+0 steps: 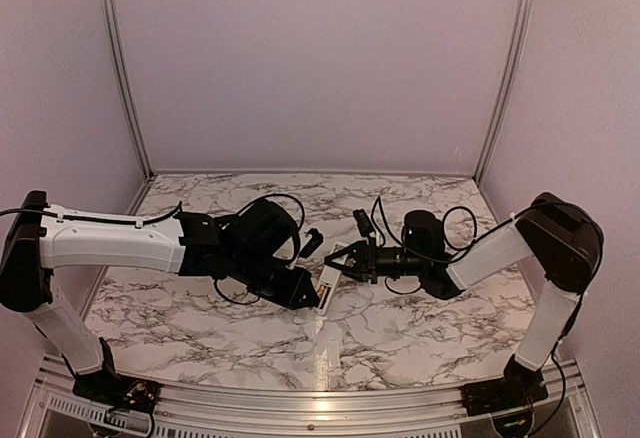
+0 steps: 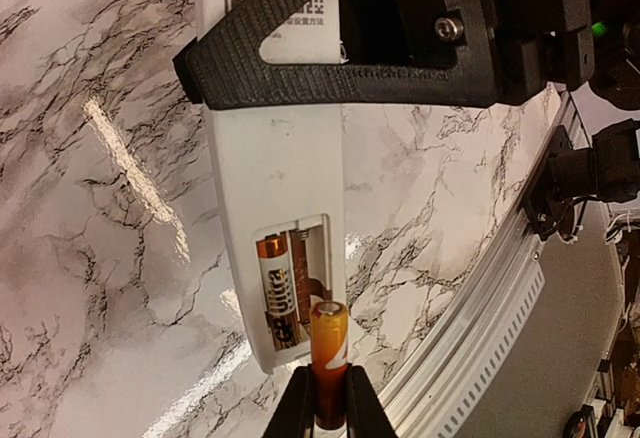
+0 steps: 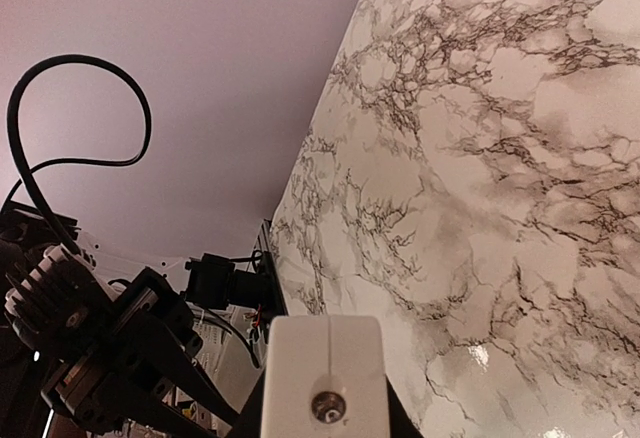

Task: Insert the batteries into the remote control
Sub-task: Place the battery in the battery compartment.

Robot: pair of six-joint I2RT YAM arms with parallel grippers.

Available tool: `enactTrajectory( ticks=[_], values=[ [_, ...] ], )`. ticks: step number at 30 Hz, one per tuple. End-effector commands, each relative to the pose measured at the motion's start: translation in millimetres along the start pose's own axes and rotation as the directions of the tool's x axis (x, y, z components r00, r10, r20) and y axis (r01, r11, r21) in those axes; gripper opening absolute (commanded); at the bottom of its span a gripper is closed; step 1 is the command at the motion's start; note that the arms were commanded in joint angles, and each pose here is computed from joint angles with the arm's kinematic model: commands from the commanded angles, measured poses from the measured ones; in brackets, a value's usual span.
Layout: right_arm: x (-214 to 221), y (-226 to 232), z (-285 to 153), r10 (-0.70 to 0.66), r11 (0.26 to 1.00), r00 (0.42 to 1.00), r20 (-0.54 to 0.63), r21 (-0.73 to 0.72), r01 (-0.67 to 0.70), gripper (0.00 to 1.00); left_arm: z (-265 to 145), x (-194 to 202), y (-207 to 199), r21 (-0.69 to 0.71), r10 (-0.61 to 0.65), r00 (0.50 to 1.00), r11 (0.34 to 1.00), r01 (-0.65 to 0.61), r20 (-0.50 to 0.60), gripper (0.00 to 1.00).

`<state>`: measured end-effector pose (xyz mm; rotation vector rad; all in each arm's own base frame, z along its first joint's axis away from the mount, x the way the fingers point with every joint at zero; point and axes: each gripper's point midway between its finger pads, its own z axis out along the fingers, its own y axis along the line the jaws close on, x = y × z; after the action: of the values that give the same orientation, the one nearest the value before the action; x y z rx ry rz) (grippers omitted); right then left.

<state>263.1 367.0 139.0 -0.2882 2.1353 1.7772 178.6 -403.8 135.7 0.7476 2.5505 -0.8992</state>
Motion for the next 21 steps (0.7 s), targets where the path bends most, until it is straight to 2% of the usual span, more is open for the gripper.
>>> enactTrajectory(
  ticks=[1, 7, 21],
  values=[
    [-1, 6, 4, -0.008, 1.000, 1.000, 0.009, -0.025, 0.008, 0.00, 1, -8, 0, -0.001, 0.015, 1.000, 1.000, -0.015, 0.011, 0.00],
    [-3, 6, 6, -0.001, 1.000, 1.000, 0.013, -0.017, 0.001, 0.00, 9, -4, 0, -0.001, 0.007, 1.000, 1.000, -0.007, -0.030, 0.01],
    [0, 8, 10, 0.017, 0.999, 1.000, 0.013, -0.029, -0.017, 0.00, 19, -2, 20, -0.117, -0.017, 0.998, 0.993, 0.009, -0.067, 0.08]
  ],
)
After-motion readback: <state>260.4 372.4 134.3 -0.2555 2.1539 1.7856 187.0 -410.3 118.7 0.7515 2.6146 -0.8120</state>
